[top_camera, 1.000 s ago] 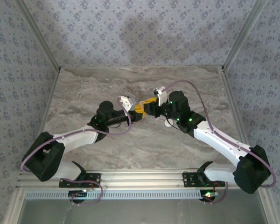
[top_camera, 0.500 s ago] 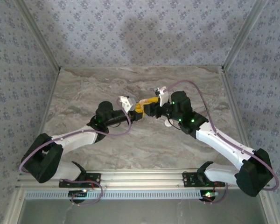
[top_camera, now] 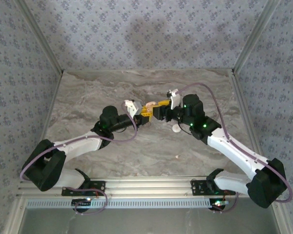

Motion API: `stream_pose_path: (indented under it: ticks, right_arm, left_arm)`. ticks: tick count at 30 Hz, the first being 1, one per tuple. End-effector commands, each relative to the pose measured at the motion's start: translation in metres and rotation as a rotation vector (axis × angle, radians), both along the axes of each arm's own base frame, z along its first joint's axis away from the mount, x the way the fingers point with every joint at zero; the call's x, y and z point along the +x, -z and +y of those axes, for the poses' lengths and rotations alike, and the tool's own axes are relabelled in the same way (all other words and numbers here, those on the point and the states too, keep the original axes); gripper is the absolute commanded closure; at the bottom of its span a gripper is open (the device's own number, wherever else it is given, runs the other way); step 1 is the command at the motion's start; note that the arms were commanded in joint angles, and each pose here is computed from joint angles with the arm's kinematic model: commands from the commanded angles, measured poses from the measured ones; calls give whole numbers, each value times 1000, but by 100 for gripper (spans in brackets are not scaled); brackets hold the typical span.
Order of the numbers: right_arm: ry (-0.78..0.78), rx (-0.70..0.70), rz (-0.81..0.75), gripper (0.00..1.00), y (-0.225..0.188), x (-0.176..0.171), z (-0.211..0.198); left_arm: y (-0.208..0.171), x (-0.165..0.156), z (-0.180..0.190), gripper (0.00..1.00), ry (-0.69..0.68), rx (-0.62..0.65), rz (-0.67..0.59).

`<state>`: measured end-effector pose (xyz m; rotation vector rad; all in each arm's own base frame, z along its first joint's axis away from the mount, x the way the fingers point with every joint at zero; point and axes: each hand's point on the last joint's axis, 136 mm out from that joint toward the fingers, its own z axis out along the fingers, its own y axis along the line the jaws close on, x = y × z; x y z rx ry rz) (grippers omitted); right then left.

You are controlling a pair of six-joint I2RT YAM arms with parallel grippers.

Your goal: Insert the wireless bluetooth earbuds into the charging case

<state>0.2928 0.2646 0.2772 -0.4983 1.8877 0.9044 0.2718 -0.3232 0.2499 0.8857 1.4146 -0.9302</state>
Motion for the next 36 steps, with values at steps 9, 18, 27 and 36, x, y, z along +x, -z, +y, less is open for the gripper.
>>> stream_pose_path:
  ticks: [9,18,27,36]
  right_arm:
    - [300,-226,550,45,74,-36,-78]
    - [409,-615,993,46,174,-109,-133]
    - [316,-953,1121,46,207,-129,-148]
    - [194,-1017,1147,50,234,-128,-135]
  left_arm:
    - [6,24,21,83,-119,-8,27]
    - [20,19,31,83,-127,18,54]
    - [24,16,37,83,-136,49,48]
    - [23,15,37,83,-134,51,48]
